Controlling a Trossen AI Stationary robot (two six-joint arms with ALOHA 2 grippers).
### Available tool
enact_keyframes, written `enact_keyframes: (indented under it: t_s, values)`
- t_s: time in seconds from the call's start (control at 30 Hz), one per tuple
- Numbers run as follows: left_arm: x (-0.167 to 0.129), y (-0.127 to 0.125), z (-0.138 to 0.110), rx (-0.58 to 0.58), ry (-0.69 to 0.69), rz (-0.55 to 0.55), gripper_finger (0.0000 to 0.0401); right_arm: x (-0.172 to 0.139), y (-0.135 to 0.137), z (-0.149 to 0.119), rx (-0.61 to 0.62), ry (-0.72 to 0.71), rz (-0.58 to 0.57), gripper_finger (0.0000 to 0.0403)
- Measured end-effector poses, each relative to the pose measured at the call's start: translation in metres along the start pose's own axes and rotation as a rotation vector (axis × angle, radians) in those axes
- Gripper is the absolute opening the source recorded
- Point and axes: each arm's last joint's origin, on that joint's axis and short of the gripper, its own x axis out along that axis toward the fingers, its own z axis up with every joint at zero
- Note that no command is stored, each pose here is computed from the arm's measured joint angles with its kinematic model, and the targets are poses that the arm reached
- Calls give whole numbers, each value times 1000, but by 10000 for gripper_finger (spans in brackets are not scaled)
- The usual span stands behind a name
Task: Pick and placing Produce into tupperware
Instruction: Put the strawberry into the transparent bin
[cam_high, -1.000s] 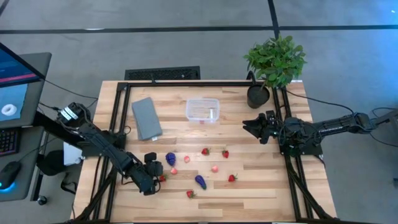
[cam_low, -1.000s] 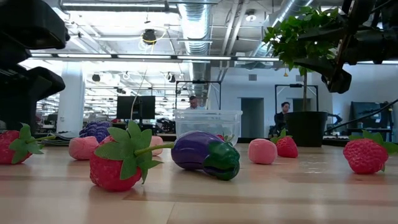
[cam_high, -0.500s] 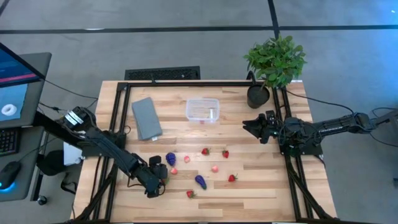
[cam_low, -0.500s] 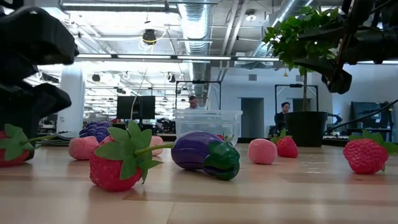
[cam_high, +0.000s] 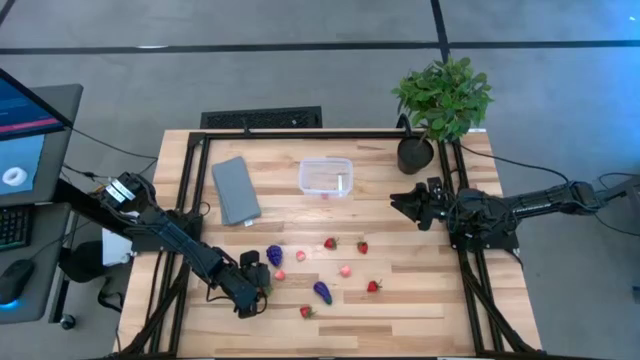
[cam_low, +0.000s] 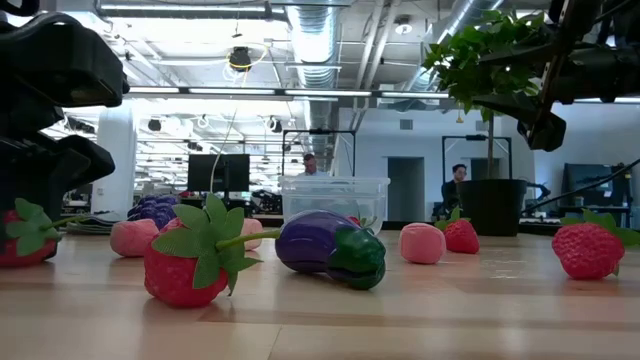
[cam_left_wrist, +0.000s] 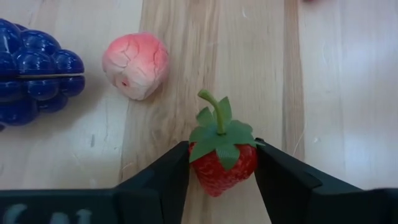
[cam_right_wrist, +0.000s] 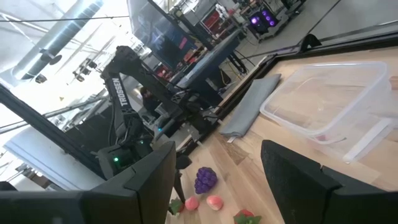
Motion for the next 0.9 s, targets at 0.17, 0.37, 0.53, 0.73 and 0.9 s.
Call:
enact_keyframes:
  t_s: [0.17, 0.37, 0.53, 0.73, 0.9]
  values:
    - [-4, 0, 1, -4, -2, -15, 139, 0, 0, 0, 0, 0, 1, 260]
    - [-17, -1, 8, -16, -76, -10, 152, 0, 0, 0, -1, 0, 0, 260]
    - [-31, 4, 16, -41, -180, 49, 147, 0, 0, 0, -1, 1, 0, 260]
    - [-43, 20, 28, -50, -213, 111, 145, 0, 0, 0, -1, 0, 0, 260]
    - [-44, 34, 39, -20, -226, 145, 154, 0, 1, -1, 0, 9, 9, 260]
